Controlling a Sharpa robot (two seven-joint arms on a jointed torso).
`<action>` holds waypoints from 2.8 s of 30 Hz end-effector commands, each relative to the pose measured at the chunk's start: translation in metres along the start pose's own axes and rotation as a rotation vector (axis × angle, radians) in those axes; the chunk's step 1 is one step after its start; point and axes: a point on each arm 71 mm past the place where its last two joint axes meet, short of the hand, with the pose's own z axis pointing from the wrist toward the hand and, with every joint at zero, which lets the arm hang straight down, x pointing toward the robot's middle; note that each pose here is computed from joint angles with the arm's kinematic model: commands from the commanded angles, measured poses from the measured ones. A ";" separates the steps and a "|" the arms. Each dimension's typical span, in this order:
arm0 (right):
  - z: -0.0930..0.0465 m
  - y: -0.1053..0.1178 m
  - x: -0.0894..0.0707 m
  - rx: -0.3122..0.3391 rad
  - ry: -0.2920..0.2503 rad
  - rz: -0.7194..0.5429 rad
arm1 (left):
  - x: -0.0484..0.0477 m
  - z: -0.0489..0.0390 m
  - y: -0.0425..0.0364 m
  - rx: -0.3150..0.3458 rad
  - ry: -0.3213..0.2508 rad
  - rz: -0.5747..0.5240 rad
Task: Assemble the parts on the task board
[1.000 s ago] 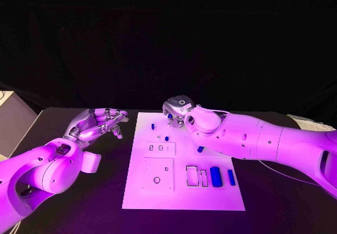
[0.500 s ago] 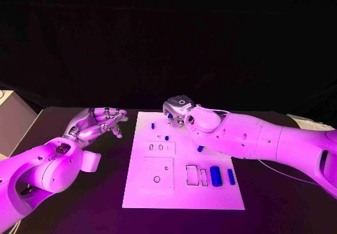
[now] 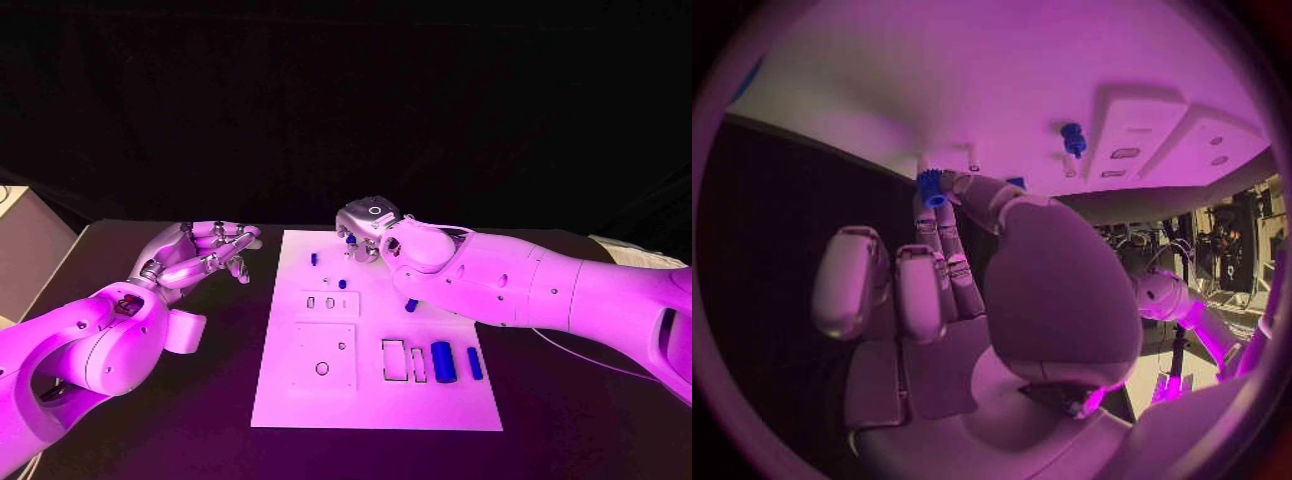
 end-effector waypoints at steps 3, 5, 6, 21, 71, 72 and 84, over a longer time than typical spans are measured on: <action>0.001 0.000 0.001 -0.009 0.007 -0.013 | 0.0022 0.0005 -0.0010 0.007 0.019 -0.003; 0.001 0.001 0.001 -0.010 0.007 -0.014 | 0.0023 0.0005 -0.0010 0.007 0.019 -0.003; 0.002 0.001 0.001 -0.011 0.008 -0.014 | 0.0023 0.0005 -0.0010 0.007 0.019 -0.003; 0.003 -0.002 0.004 -0.002 0.019 -0.021 | 0.0022 0.0006 -0.0007 0.005 0.021 -0.002; 0.007 -0.007 0.010 -0.003 0.053 -0.011 | 0.0010 0.0000 -0.0006 0.001 0.020 0.002; 0.006 -0.008 0.010 -0.002 0.054 -0.011 | 0.0009 -0.0001 -0.0006 0.001 0.020 0.002; 0.005 -0.009 0.009 -0.003 0.034 -0.007 | -0.0008 -0.0001 -0.0002 0.000 0.017 0.005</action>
